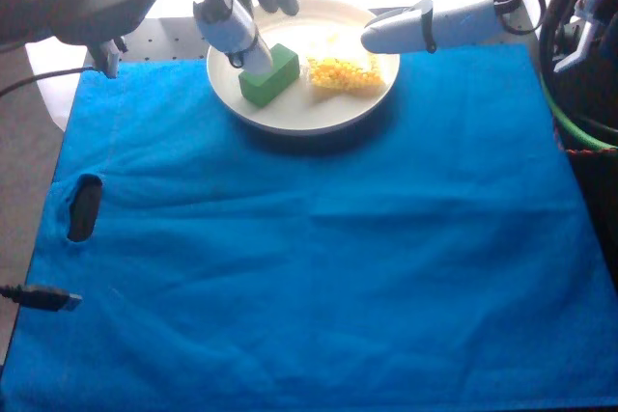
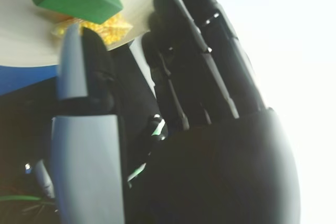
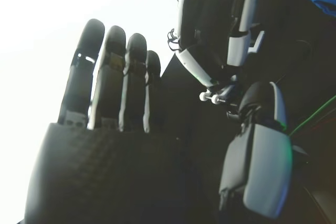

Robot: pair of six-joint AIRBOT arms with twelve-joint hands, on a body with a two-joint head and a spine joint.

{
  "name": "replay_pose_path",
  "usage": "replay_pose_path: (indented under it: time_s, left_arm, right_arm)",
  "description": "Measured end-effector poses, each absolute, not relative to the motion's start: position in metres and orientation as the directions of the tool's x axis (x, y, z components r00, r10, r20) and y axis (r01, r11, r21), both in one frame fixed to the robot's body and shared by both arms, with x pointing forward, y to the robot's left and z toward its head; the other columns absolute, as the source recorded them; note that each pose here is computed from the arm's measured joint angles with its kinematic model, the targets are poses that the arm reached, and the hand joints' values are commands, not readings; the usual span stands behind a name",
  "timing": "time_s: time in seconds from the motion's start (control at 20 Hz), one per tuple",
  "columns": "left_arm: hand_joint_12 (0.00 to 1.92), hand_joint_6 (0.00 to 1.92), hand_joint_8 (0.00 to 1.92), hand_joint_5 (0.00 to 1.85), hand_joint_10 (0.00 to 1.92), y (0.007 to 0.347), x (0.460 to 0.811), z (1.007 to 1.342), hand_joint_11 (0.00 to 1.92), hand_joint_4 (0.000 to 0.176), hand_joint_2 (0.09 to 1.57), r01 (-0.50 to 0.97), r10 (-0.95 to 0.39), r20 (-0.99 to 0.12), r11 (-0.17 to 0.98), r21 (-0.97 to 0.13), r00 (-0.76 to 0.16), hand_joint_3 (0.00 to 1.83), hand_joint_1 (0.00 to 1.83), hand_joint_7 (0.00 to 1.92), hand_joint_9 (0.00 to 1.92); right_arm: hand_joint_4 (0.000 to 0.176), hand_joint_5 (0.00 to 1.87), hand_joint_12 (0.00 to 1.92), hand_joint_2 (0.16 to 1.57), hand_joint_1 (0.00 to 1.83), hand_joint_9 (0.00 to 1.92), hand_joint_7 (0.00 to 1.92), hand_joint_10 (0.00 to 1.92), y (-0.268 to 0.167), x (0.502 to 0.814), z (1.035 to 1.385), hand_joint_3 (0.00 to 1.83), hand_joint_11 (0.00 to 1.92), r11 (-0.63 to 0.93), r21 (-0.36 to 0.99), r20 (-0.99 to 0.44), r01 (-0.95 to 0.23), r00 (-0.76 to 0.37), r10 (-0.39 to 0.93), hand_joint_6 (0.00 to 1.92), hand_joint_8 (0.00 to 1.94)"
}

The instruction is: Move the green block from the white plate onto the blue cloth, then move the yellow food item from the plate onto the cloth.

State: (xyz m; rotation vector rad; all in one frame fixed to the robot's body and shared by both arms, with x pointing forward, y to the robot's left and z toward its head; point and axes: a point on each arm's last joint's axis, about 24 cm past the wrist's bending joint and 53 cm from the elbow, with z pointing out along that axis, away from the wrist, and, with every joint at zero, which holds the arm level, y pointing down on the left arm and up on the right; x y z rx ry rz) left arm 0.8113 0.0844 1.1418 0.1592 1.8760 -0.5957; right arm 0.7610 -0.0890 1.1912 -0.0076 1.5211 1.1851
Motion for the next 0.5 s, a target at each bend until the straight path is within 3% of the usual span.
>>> replay_pose_path:
  time_s: [0.1,0.45,0.5]
  left_arm:
    - [0.16,0.0,0.02,0.7,0.02,0.084,0.811,1.142,0.89,0.0,0.92,0.389,-0.172,-0.908,0.862,-0.327,-0.381,0.0,1.11,0.89,1.01]
    - [0.15,0.01,0.0,0.71,0.0,0.083,0.815,1.118,0.91,0.0,0.89,0.349,-0.198,-0.886,0.866,-0.359,-0.419,0.0,1.05,0.82,0.95]
    - [0.16,0.0,0.01,0.75,0.01,0.083,0.816,1.114,0.95,0.0,0.9,0.341,-0.207,-0.881,0.866,-0.367,-0.425,0.0,1.06,0.9,1.01]
  right_arm:
    - [0.0,0.38,1.03,0.87,0.52,0.5,0.54,0.0,-0.089,0.761,1.191,0.0,0.17,0.49,0.651,-0.742,-0.58,-0.35,0.572,0.0,0.0]
    - [0.0,0.36,1.11,0.86,0.52,0.52,0.53,0.01,-0.087,0.76,1.191,0.0,0.19,0.487,0.652,-0.741,-0.581,-0.353,0.571,0.0,0.0]
    - [0.0,0.36,1.18,0.85,0.56,0.52,0.51,0.0,-0.087,0.76,1.191,0.0,0.13,0.487,0.652,-0.741,-0.581,-0.353,0.571,0.0,0.0]
